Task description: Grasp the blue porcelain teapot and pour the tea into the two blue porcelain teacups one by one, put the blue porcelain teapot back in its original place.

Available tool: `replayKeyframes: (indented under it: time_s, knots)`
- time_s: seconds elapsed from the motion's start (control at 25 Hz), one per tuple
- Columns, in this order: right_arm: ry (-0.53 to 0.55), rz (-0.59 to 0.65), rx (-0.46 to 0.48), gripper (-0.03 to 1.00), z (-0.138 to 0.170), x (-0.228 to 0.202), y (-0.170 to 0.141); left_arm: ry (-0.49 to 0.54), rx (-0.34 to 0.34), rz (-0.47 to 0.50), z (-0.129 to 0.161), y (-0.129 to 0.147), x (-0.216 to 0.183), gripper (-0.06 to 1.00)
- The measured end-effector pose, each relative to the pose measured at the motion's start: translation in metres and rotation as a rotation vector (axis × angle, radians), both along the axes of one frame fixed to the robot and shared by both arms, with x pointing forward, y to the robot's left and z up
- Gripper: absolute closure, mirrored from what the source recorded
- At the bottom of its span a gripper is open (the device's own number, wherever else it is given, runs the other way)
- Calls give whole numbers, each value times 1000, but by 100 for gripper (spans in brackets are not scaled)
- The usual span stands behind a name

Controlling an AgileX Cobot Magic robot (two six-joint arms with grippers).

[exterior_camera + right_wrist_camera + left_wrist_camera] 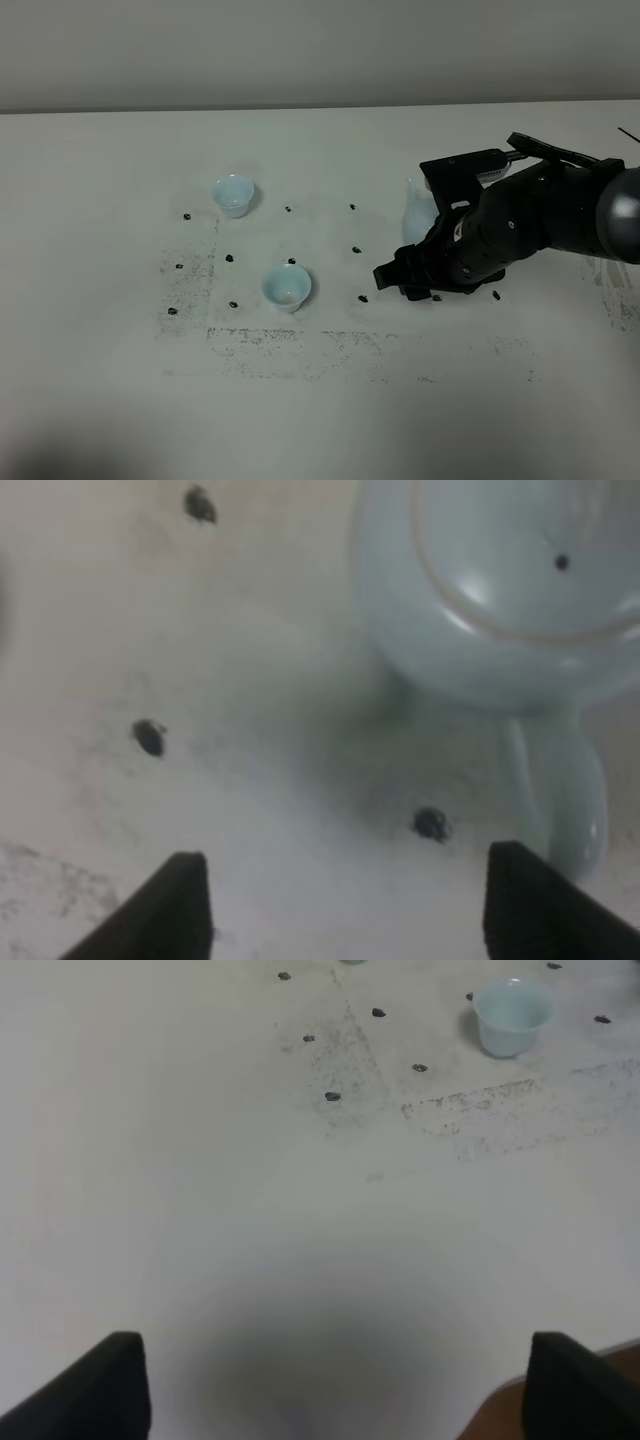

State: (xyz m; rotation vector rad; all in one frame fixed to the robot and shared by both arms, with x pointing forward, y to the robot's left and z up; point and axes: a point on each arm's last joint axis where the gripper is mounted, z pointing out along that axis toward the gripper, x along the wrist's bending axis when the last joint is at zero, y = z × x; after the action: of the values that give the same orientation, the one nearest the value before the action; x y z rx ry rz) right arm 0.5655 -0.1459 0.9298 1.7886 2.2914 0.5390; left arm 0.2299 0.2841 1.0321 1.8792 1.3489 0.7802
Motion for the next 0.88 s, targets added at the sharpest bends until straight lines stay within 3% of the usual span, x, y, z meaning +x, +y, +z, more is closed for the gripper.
replayKeyframes:
  time_s: [0.4,0.64,0.88]
  knots:
    - [171,66,-112,41,8,-18,-9,0,0,0,0,0,0,22]
    - [153,182,-206,41,50,-9,-15,0,1,0,0,0,0,22]
    - [128,210,-273,41,53,17,-25,0,1,0,0,0,0,22]
